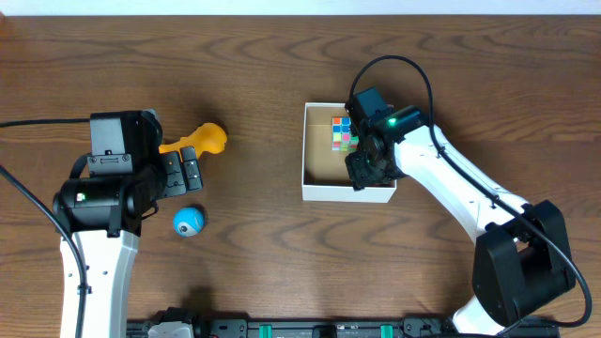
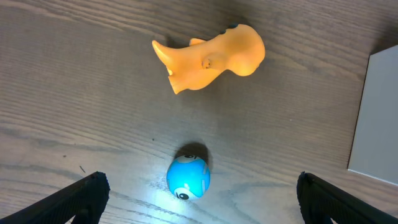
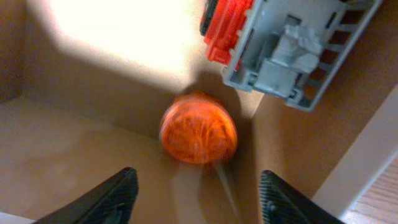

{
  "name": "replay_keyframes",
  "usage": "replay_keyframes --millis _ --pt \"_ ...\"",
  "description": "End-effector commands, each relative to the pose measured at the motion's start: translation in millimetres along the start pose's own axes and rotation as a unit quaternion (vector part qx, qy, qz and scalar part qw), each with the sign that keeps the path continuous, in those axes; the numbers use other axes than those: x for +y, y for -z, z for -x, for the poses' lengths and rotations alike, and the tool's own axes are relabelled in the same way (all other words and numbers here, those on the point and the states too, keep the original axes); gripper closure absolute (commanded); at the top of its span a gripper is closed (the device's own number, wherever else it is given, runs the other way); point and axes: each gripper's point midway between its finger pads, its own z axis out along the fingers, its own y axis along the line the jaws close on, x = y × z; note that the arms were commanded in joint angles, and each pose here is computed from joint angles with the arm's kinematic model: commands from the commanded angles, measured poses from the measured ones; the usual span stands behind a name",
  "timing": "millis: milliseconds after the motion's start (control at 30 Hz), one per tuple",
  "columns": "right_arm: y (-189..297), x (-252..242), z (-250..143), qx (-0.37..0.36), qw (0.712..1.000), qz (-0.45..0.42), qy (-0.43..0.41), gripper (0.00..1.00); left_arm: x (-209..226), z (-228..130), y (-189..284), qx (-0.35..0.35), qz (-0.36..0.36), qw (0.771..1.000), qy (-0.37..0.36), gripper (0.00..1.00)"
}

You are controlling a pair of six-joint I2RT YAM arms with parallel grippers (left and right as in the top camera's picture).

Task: Pack container
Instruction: 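Carry the orange lid left and drop it into the box, then raise the right gripper and withdraw it to the right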

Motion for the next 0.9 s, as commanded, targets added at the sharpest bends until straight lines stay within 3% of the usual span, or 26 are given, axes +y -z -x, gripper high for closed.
replay_keyframes --millis 0,400,600,667,767,867 --pt "-4 -2 -2 0.006 1.000 -0.007 -0.003 0.27 2 6 5 -0.009 0.001 1.000 0.008 0.02" --pt "1 6 9 -0.018 1.000 0.006 0.019 0.34 2 6 5 -0.009 0.001 1.000 0.008 0.02" --pt "57 19 51 -0.110 0.993 0.023 0.045 0.32 2 6 5 -0.009 0.001 1.000 0.008 0.02" --pt "90 10 70 -0.161 0.987 0.012 0.015 0.30 2 6 5 -0.009 0.001 1.000 0.008 0.02" --pt "144 -35 88 -0.236 0.965 -0.034 -0.106 0.24 2 6 5 -0.009 0.001 1.000 0.008 0.02" --pt "180 -78 86 -0.280 0.938 -0.034 -0.203 0.05 -4 10 5 -0.017 -0.013 1.000 -0.018 0.02"
